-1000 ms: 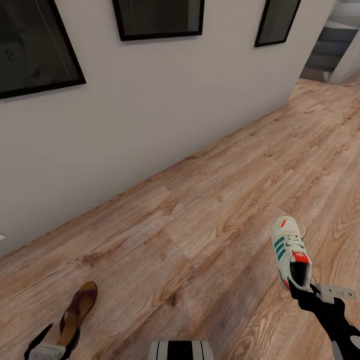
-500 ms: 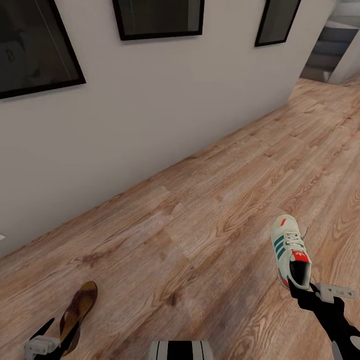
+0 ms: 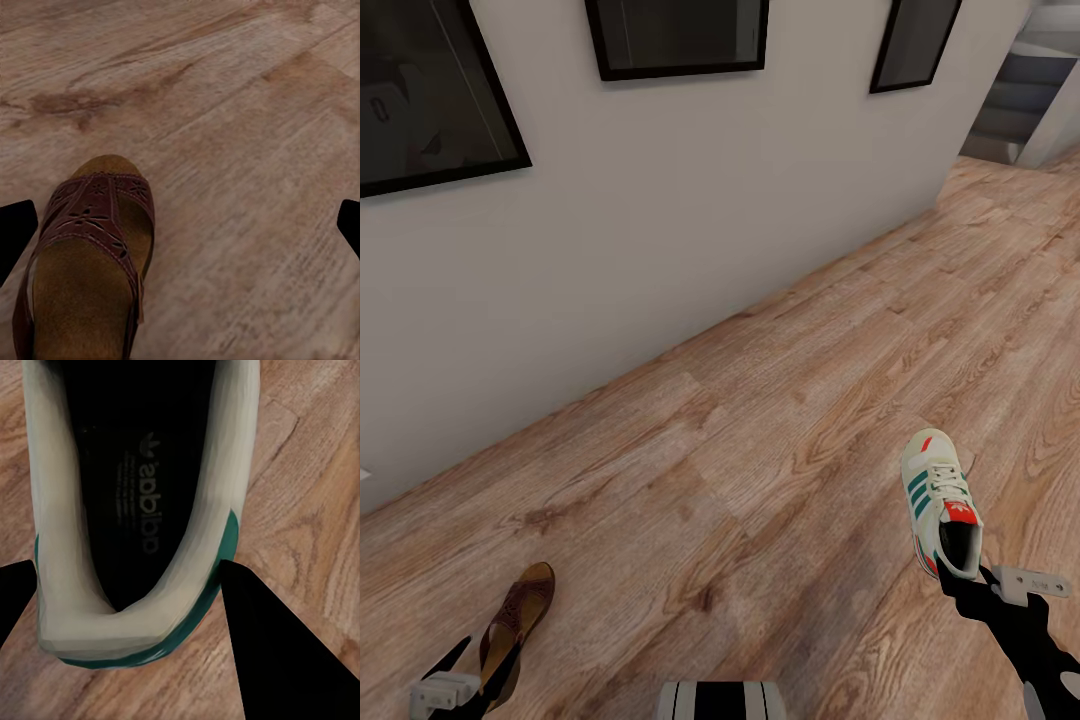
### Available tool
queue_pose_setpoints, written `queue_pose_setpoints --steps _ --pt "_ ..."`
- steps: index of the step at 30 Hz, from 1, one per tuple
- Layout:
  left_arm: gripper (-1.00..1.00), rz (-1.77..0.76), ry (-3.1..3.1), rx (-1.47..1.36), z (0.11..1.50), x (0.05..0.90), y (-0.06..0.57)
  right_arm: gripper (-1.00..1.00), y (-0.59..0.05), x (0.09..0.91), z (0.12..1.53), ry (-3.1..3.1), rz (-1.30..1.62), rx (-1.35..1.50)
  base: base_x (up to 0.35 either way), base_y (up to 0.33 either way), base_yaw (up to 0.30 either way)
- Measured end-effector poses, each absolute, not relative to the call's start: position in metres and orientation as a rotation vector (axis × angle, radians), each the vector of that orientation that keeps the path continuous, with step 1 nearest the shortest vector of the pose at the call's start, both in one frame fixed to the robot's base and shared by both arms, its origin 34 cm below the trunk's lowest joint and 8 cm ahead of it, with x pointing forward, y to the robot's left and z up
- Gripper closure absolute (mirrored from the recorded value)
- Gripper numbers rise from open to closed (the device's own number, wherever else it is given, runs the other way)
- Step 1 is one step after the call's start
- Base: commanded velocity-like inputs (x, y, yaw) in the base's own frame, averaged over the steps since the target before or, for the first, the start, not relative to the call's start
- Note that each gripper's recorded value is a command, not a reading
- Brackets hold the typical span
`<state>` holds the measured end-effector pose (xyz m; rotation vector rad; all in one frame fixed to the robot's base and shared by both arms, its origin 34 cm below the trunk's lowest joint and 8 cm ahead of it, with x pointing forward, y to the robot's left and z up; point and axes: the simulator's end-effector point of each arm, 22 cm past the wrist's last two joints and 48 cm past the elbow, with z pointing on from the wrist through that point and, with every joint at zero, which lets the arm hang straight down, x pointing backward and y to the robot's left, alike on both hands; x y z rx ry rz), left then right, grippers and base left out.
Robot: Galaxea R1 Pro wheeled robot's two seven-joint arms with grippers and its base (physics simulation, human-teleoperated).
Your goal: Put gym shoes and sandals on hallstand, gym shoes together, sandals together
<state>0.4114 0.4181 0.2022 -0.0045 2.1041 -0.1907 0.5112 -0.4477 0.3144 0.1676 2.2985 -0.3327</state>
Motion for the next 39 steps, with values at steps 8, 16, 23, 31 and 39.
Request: queue_pose_setpoints --steps 8,16,23,31,39 --pt "-1.0 -0.184 2.114 -0.018 0.201 0.407 0.421 1.0 -0.448 0.511 0.314 2.299 -0.333 0.168 0.0 0.0 0.0" --pt "-1.0 -0.165 2.133 -0.039 0.197 0.4 0.426 1.0 -0.448 0.511 0.315 2.298 -0.334 0.168 0.0 0.0 0.0" --pt "-1.0 -0.1 2.146 -0.078 0.194 0.396 0.44 1.0 -0.449 0.511 0.315 2.298 -0.334 0.168 0.0 0.0 0.0" --pt "-1.0 -0.066 2.152 -0.094 0.193 0.395 0.447 1.0 -0.449 0.511 0.315 2.297 -0.335 0.169 0.0 0.0 0.0" --pt "-1.0 -0.058 2.155 -0.095 0.192 0.394 0.448 1.0 -0.449 0.511 0.315 2.298 -0.336 0.169 0.0 0.0 0.0"
